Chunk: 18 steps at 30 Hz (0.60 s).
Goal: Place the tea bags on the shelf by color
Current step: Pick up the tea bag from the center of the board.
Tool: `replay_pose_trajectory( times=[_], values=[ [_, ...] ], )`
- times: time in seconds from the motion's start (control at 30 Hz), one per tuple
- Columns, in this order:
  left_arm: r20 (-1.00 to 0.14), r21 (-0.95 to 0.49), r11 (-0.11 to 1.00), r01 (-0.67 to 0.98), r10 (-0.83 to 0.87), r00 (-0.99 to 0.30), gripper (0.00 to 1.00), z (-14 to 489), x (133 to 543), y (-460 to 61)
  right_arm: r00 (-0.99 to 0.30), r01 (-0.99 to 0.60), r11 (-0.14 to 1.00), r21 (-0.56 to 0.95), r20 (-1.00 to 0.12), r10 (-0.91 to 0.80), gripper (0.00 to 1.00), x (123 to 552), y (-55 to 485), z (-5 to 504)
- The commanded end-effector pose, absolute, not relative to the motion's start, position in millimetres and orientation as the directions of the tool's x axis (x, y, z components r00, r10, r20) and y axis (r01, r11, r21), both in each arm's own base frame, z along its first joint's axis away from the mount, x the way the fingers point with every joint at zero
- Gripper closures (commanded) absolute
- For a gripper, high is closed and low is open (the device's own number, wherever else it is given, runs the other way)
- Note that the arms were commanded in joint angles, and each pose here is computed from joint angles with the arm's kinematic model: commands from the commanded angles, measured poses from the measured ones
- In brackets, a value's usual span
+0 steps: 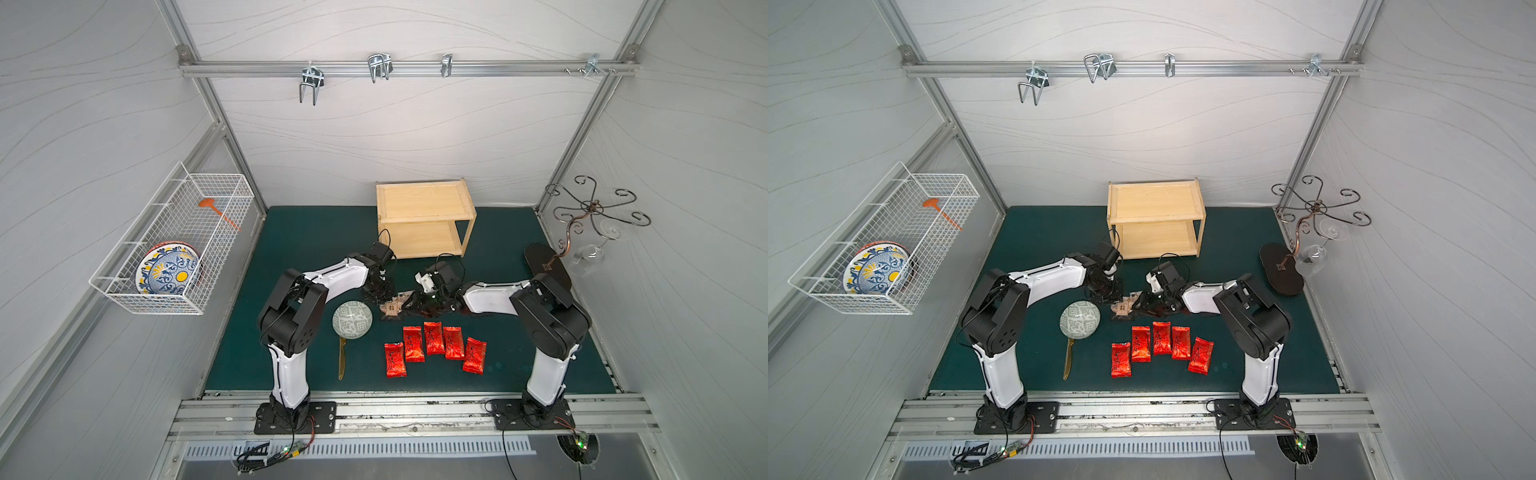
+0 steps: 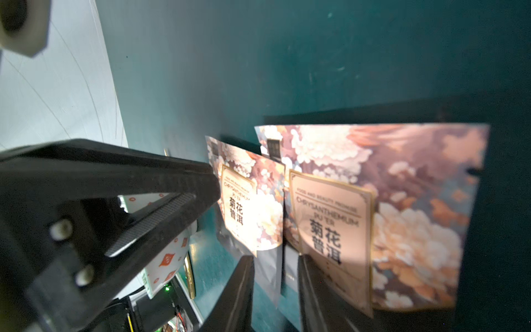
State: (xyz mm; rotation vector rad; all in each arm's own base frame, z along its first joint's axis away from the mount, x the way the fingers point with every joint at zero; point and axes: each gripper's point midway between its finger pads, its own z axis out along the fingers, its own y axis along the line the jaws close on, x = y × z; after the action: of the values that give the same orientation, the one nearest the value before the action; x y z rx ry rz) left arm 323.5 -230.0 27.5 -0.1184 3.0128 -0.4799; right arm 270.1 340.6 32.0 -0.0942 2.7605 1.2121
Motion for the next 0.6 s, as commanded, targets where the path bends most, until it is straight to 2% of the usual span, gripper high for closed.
replay_pose_trajectory(
  times=[0.0,0.3,0.5,0.57],
  values=[
    [-0.08,-0.299,0.952,-0.07,-0.098,-0.992,0.72,19,324,-229,-0.993,-0.078,0.676,0.732,-0.118,0.013,0.69,272,345,27],
    [-0.075,-0.283,0.955,-0.091,-0.117,-0.99,0.73,11,319,-224,-0.996,-0.04,0.66,0.75,-0.085,0.036,0.72,273,353,26],
    [-0.079,-0.291,0.952,-0.093,-0.121,-0.989,0.73,12,319,-224,-0.996,-0.029,0.627,0.778,-0.073,0.044,0.78,274,363,31],
    [-0.079,-0.298,0.95,-0.094,-0.123,-0.989,0.74,13,319,-225,-0.996,-0.031,0.62,0.784,-0.078,0.049,0.84,276,365,34]
  ],
)
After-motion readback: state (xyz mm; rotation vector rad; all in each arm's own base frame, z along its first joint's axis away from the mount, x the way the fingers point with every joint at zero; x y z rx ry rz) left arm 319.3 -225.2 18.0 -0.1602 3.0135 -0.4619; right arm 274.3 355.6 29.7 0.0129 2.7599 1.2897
